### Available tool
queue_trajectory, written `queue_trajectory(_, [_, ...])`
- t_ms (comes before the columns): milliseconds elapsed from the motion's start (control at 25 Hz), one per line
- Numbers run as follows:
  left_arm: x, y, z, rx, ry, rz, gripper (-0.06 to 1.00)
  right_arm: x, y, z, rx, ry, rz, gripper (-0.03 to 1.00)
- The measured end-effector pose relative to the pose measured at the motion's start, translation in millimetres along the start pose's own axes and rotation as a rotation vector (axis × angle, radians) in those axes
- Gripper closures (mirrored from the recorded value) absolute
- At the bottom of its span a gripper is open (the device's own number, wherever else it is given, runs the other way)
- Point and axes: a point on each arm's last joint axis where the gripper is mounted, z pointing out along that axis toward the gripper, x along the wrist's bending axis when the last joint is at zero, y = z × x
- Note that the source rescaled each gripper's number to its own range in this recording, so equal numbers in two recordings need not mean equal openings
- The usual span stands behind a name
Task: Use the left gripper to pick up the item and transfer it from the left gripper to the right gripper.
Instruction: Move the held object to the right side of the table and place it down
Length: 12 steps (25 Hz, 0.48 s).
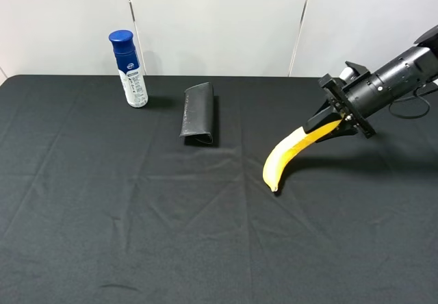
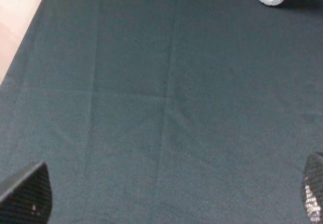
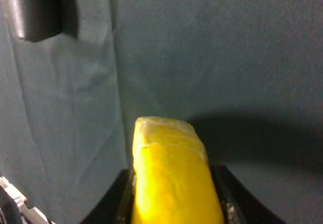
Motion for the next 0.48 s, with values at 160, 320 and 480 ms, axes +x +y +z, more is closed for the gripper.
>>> queue_trajectory(160, [0.0,0.0,0.0,0.000,0.000,0.000,-0.05,-4.6,1.6,5.8,0.017,0.013,0.023,0.97])
queue_trajectory(320, [0.0,0.0,0.0,0.000,0.000,0.000,-0.05,-5.5,2.0,6.7,0.015,0.012,0.029,0.90])
queue_trajectory(480, [0.0,0.0,0.0,0.000,0.000,0.000,-0.05,-10.1,6.3,6.9,-0.031,-0.035,0.023,0.17])
